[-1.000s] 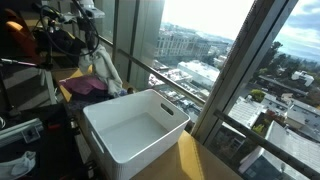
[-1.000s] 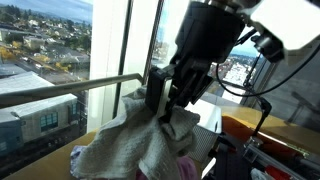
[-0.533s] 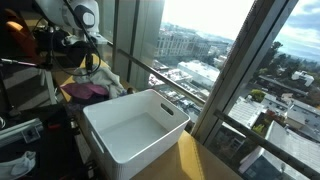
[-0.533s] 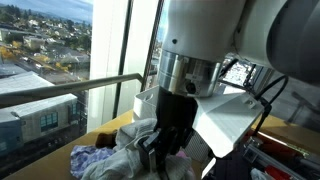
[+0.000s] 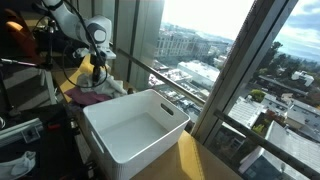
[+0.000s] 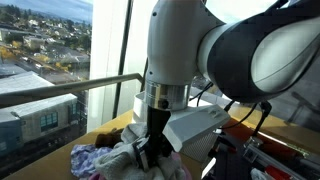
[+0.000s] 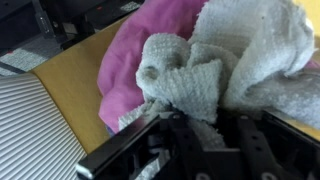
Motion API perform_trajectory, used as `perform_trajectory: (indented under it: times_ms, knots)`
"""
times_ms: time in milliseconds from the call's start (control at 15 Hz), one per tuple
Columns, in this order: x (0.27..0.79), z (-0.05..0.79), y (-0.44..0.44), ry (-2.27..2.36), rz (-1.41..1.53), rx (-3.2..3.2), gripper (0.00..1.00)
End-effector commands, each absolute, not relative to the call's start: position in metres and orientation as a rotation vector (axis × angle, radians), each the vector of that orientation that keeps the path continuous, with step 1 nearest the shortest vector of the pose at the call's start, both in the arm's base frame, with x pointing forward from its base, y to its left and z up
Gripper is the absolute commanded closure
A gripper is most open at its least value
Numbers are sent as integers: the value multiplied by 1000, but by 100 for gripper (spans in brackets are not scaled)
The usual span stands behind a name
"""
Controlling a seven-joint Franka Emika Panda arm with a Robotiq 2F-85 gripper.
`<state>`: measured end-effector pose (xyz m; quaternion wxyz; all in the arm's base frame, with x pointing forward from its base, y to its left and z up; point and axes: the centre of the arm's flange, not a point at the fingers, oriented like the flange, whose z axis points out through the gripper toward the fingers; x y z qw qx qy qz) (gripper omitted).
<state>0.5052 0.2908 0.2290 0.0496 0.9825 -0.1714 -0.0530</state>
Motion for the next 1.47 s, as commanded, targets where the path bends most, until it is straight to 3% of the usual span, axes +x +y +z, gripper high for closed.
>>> perform_trajectory:
  times_ms: [0, 467, 533, 933, 1400]
  knots:
    - [528, 249, 278, -551, -160, 3007, 51]
    - [534, 391, 259, -549, 44, 3059, 3]
    - [532, 411, 258, -544, 75, 3066, 0]
    - [515, 456, 274, -512, 168, 3107, 0]
    - [512, 377, 318, -409, 118, 3140, 0]
